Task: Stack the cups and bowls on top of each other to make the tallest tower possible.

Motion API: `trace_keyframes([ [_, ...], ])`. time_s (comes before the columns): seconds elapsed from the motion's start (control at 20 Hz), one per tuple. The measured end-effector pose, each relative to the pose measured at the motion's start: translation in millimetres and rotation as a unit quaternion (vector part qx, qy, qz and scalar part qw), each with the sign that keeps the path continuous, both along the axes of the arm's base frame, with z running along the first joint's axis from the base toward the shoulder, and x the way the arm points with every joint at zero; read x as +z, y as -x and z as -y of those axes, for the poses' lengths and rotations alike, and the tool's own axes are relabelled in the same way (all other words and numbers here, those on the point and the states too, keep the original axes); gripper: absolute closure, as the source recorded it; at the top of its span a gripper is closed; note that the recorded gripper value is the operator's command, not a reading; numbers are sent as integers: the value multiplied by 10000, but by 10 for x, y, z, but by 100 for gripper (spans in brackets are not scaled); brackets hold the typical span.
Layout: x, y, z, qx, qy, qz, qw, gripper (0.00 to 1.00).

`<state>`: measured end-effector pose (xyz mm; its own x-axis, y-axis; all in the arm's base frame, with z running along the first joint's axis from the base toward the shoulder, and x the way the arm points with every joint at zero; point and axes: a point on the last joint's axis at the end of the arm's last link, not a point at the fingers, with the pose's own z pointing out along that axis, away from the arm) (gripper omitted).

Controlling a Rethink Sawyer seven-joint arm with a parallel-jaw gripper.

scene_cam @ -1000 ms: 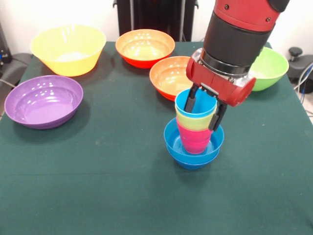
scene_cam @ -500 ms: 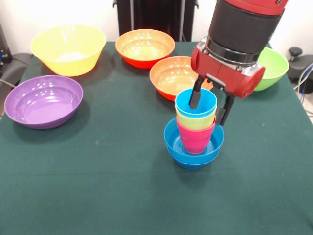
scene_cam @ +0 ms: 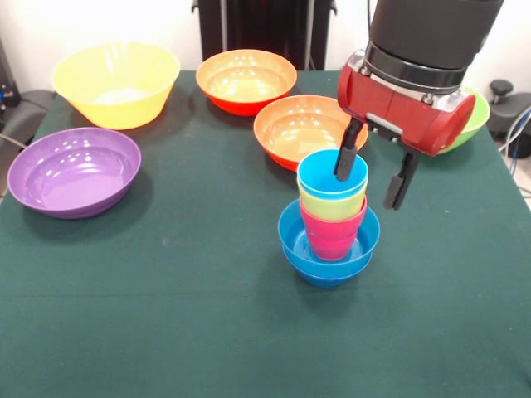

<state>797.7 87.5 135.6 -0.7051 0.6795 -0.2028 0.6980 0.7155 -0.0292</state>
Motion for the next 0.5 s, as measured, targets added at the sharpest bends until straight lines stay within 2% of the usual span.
trace_keyframes([
  [0.2,56,-31,2,-14,-39,-2,10000,0],
  [0.5,253,-5,-5,-58,-142,-162,9998,0],
])
